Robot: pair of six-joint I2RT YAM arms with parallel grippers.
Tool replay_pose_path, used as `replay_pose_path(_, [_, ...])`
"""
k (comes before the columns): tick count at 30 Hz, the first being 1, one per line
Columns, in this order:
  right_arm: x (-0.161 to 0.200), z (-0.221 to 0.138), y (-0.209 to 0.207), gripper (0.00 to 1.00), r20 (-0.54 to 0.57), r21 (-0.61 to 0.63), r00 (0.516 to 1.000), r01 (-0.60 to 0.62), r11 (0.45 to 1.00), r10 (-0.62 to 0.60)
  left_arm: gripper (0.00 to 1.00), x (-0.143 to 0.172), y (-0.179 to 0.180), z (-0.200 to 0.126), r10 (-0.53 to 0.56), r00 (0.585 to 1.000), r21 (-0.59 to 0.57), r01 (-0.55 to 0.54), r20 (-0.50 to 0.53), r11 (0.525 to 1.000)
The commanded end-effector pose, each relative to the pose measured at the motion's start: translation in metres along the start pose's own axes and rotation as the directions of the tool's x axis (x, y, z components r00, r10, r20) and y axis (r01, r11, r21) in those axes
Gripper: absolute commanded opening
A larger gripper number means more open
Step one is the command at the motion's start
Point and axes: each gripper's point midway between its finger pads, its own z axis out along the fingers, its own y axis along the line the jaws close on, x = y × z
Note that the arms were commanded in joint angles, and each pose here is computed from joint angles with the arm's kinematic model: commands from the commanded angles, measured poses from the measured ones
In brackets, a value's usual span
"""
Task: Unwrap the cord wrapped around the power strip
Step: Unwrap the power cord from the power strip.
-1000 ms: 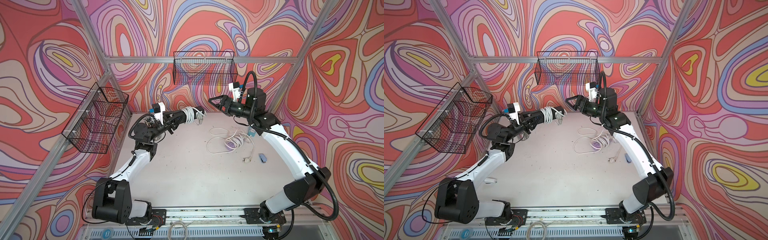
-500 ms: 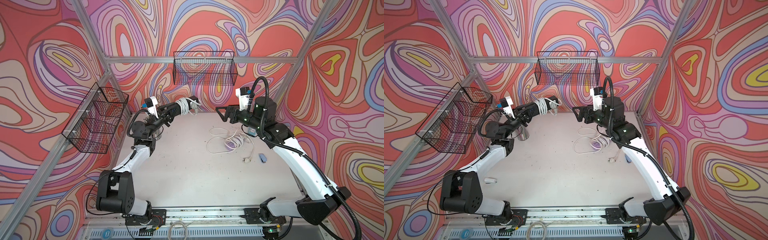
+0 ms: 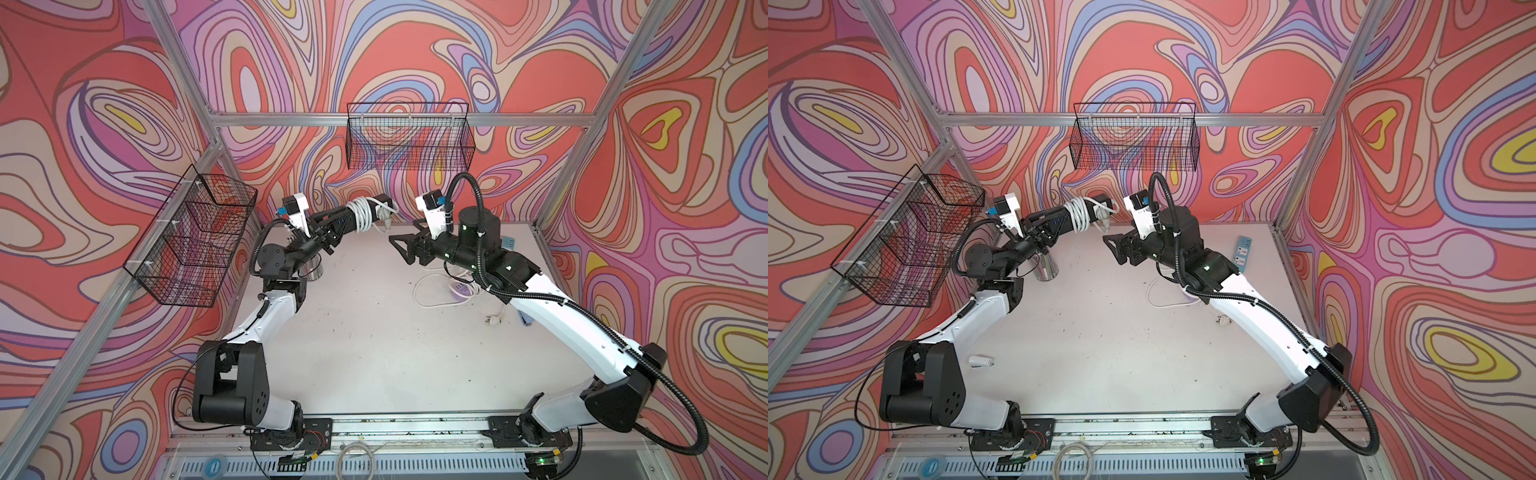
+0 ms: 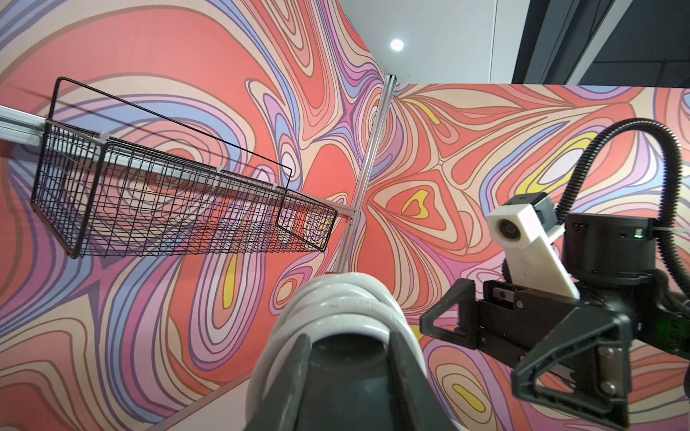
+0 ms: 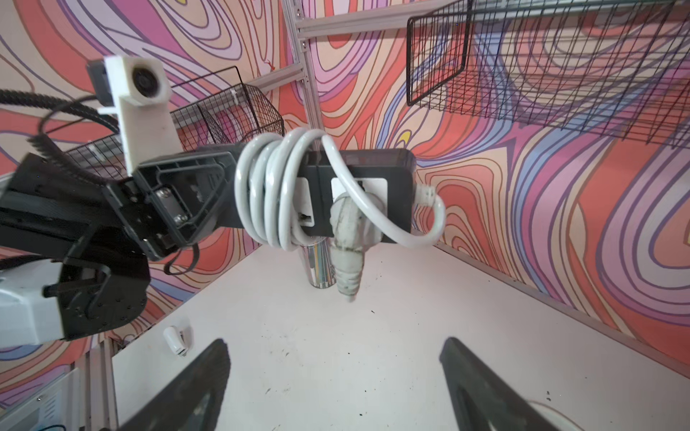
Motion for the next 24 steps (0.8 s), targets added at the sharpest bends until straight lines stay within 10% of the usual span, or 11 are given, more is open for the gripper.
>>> replay_pose_path(1, [-0.010, 0.008, 0.001, 0.90, 0.026, 0.013, 0.998, 0.052, 0.999, -0.052, 0.00, -0.033, -0.039, 0.006, 0.138, 0.989, 0.104, -0.143, 0.052, 0.984])
replay_pose_path(15, [0.019, 0.005, -0.001, 0.90, -0.032, 0.019, 0.998, 0.062, 0.998, -0.062, 0.00, 0.010, -0.029, 0.002, 0.330, 0.884, 0.027, -0.341, -0.332, 0.940])
replay_pose_path(24, [0.035, -0.002, 0.017, 0.89, -0.031, -0.042, 0.999, 0.035, 0.999, -0.036, 0.00, 0.014, -0.041, 0.009, 0.322, 0.898, 0.074, -0.315, -0.299, 0.946])
